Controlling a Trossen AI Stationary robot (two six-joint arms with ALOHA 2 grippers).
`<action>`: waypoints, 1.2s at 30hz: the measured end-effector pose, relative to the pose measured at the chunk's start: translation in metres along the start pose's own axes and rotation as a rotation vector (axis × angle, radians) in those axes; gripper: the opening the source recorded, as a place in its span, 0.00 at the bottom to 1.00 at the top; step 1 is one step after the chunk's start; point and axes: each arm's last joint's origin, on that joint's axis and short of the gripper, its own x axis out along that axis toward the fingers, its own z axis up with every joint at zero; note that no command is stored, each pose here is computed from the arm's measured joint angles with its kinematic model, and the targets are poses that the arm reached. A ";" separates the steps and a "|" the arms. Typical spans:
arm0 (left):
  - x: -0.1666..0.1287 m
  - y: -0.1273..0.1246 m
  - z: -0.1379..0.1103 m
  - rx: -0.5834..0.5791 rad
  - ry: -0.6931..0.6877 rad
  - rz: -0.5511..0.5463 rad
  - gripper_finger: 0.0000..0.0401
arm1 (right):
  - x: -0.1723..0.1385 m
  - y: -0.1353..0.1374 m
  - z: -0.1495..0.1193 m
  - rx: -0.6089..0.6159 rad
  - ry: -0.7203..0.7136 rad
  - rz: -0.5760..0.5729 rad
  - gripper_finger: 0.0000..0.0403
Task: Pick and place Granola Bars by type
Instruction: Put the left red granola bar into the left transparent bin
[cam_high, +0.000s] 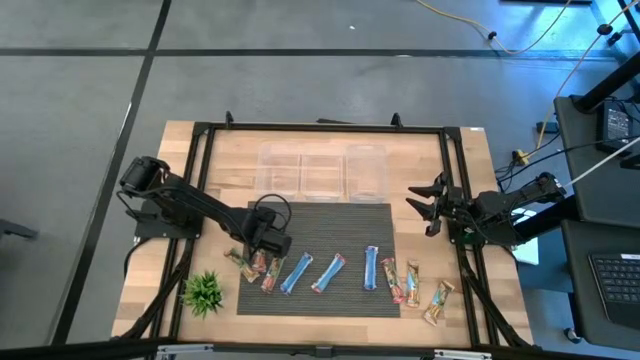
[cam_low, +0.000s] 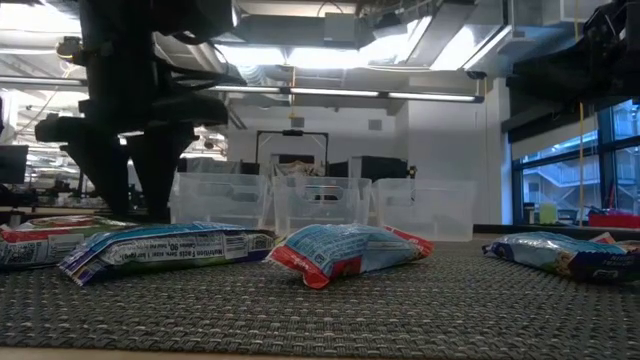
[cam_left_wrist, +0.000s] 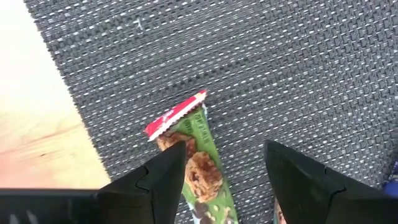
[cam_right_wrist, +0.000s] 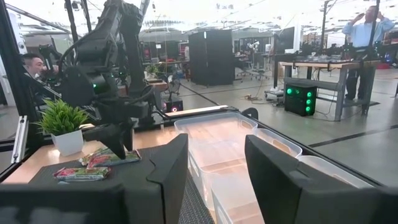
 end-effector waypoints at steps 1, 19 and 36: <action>0.000 0.001 0.000 -0.006 0.005 0.006 0.52 | 0.000 0.000 0.000 0.000 0.000 0.000 0.40; 0.000 0.006 -0.009 -0.109 0.034 0.074 0.52 | 0.000 0.000 -0.002 -0.017 0.017 -0.017 0.40; 0.021 0.002 -0.012 -0.102 0.024 0.131 0.50 | 0.000 -0.001 -0.005 -0.034 0.043 -0.017 0.40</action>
